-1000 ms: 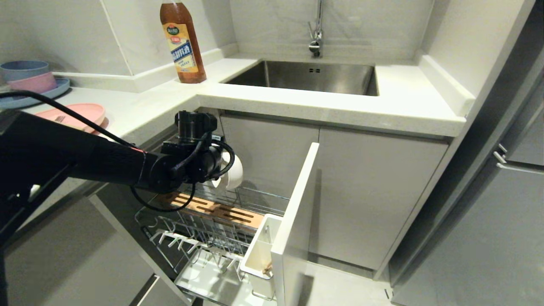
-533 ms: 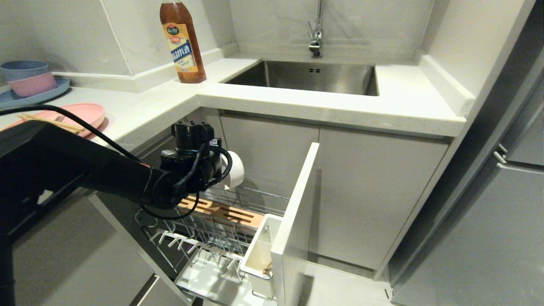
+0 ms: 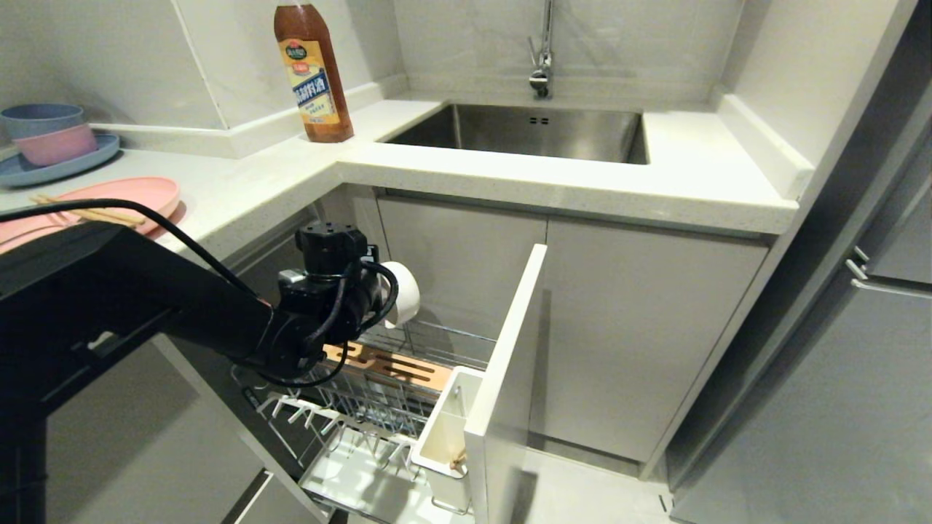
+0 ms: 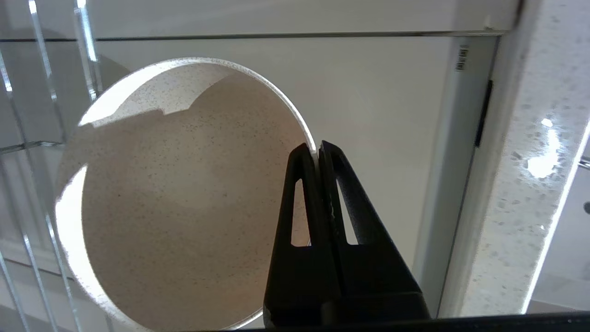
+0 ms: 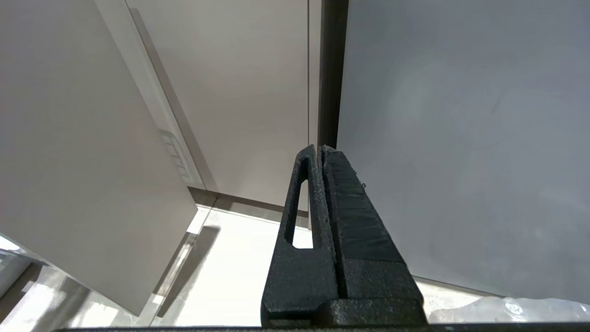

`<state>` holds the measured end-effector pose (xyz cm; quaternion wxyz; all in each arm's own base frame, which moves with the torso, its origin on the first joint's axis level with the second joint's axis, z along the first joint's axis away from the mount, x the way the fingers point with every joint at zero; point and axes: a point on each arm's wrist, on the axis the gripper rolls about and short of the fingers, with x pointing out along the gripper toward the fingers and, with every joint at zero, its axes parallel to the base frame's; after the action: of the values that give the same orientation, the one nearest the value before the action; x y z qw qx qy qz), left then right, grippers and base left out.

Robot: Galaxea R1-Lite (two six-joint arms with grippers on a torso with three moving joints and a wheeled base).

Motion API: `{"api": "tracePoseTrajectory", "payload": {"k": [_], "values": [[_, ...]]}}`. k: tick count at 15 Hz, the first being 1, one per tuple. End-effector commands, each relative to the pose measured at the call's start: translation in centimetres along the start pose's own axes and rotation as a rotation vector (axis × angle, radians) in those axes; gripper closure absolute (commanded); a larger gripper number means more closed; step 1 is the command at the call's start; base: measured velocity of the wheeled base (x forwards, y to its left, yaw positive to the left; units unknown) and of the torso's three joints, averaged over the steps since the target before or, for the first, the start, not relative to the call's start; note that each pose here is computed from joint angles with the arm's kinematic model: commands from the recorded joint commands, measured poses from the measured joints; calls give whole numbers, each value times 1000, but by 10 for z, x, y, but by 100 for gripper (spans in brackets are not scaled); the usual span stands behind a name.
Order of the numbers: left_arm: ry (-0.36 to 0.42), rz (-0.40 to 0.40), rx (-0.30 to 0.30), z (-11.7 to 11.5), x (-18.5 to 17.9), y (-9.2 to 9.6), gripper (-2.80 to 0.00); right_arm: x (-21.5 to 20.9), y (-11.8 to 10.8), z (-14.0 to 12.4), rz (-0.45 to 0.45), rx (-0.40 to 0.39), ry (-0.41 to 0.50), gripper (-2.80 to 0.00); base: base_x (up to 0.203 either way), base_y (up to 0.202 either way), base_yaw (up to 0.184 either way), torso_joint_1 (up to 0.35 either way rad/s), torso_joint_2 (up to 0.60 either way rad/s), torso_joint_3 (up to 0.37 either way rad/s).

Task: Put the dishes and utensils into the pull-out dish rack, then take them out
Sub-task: Pick up the bowl and place it in the cupboard

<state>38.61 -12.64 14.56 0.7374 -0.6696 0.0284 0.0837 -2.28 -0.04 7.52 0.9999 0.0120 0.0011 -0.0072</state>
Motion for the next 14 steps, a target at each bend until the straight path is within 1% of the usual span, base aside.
{"api": "tracePoseTrajectory", "payload": {"k": [1,4,5,6,9,14], "values": [[-4,10,-7,0,0,4,0,0,0,-1,0,0,4,0,0,0,0,0,0,0],[-21,32,-21,1,-1,10,0,0,0,-1,1,0,3,0,0,0,0,0,0,0],[-21,38,-22,1,-2,12,0,0,0,0,1,0,2,0,0,0,0,0,0,0],[-21,45,-36,1,-2,14,0,0,0,-1,0,0,2,0,0,0,0,0,0,0],[-18,54,-36,1,-1,18,0,0,0,-1,0,-1,3,0,0,0,0,0,0,0],[-6,76,-57,-2,-2,24,0,0,0,-1,0,0,4,0,0,0,0,0,0,0]]}}
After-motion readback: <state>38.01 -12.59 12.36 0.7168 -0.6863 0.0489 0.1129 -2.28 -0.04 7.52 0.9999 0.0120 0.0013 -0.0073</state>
